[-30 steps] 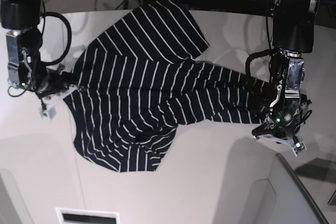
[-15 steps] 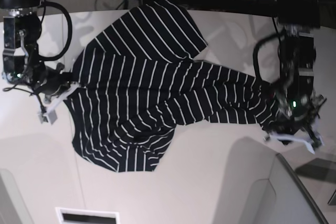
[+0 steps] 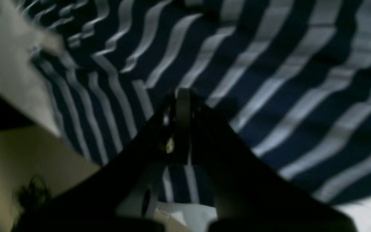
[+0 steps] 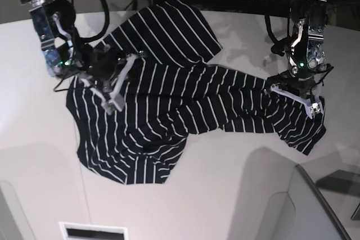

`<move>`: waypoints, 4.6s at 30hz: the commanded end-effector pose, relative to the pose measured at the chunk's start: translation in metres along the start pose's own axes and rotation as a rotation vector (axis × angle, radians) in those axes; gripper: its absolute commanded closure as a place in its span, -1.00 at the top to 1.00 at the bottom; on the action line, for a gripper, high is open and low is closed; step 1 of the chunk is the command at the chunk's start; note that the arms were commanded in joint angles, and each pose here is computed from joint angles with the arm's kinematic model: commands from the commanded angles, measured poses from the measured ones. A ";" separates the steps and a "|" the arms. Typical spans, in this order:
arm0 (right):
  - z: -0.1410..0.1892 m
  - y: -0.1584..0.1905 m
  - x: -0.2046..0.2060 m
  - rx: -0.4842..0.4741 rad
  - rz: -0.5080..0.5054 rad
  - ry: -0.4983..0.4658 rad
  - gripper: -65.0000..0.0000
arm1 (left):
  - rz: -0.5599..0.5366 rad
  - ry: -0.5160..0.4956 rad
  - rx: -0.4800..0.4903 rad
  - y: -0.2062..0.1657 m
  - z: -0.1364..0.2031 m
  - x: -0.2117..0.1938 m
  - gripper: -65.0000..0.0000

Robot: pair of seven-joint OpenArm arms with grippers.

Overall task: Layout the t-shirt on the table in an organized manner, then fold the t-shirt properly
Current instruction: 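Regrasp the shirt with both grippers and stretch it wider, then hold the shirt with both grippers, adjusting the spread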

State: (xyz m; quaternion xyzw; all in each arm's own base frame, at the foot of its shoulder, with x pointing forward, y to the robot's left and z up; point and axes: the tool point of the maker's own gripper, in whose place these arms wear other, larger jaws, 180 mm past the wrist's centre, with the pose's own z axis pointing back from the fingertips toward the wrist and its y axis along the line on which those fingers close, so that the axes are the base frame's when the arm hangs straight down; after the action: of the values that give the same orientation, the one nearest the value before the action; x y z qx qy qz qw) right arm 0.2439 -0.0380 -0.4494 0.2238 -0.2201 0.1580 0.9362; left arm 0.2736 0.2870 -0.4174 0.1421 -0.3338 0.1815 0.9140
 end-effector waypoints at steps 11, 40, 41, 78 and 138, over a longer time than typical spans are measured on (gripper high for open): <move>-0.015 -0.012 -0.025 -0.008 -0.079 0.063 -1.00 | -0.014 0.006 0.005 -0.045 -0.050 0.048 -1.00; 0.023 -0.106 -0.073 -0.192 -0.049 0.161 -1.00 | -0.132 -0.361 0.104 -0.090 -0.100 0.163 -1.00; 0.025 -0.100 -0.062 -0.183 -0.028 0.132 -1.00 | -0.122 -0.356 0.094 -0.094 -0.098 0.167 -1.00; 0.010 0.018 -0.008 0.033 0.137 0.022 -1.00 | -0.009 -0.173 -0.031 -0.020 -0.064 0.127 0.38; 0.001 0.004 -0.021 0.014 0.099 0.070 -1.00 | -0.094 -0.150 0.069 0.001 -0.107 0.128 0.57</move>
State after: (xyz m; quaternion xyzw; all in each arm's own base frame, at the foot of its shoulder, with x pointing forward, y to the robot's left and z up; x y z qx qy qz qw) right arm 0.2142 -0.0420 -0.4674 0.2064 -0.1781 0.2118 0.9385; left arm 0.4101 0.3504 -0.4320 0.1909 -0.3633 0.1401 0.9011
